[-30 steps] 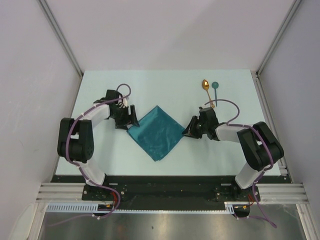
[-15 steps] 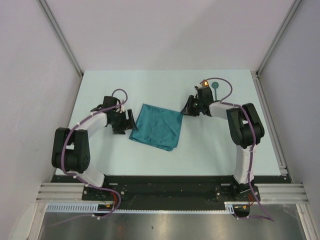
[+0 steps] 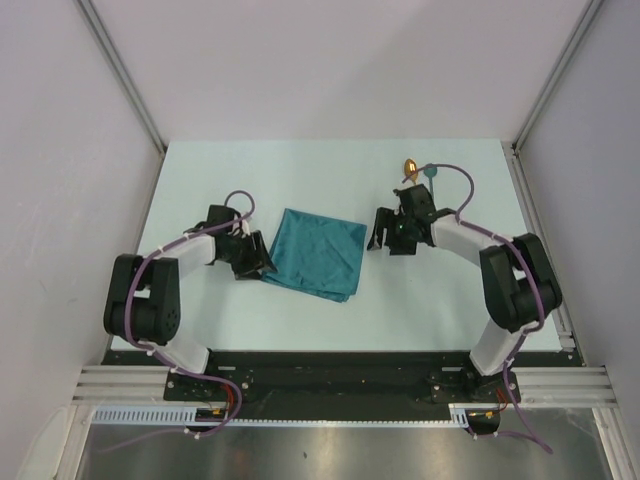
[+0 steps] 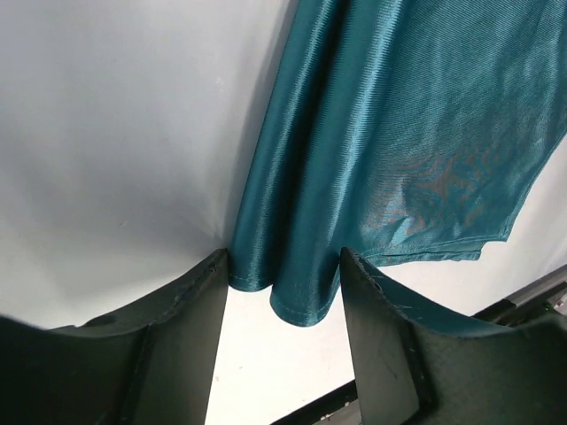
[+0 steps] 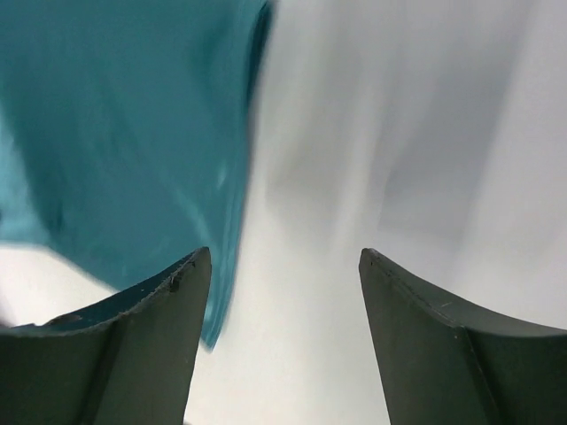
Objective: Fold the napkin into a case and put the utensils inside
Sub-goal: Rotate the square-folded napkin at the center of the board.
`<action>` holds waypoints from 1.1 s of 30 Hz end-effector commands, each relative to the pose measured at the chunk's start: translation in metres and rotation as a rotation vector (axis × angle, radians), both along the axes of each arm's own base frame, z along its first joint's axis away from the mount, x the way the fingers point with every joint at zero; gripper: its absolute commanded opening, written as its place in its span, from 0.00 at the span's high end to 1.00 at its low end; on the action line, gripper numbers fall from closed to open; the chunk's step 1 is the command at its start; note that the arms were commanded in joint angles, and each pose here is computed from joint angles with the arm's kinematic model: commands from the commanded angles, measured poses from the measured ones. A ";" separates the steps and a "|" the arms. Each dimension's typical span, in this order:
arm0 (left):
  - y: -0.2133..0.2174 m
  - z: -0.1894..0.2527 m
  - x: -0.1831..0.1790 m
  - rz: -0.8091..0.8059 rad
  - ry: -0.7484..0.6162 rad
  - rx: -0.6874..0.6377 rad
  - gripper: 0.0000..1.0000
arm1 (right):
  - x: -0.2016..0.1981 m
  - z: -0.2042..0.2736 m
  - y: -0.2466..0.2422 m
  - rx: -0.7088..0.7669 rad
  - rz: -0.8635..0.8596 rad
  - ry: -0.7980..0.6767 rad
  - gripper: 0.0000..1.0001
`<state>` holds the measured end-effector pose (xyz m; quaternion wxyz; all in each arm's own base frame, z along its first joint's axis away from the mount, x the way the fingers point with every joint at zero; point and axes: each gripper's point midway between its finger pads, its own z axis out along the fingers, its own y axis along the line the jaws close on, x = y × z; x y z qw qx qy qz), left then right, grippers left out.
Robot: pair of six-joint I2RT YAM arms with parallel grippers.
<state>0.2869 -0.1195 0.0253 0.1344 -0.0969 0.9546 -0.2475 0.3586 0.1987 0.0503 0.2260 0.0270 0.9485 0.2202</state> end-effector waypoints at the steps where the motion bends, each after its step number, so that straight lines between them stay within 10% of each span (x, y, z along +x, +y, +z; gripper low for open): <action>1: 0.012 0.001 0.003 0.033 -0.029 0.028 0.42 | -0.041 0.020 0.026 0.034 0.101 -0.026 0.27; 22: -0.046 0.000 -0.051 0.099 -0.023 -0.237 1.00 | -0.133 -0.006 0.039 0.137 -0.059 0.222 0.36; 33: -0.086 0.013 -0.098 0.189 -0.090 -0.294 0.95 | -0.129 0.001 -0.014 0.004 -0.194 0.125 0.50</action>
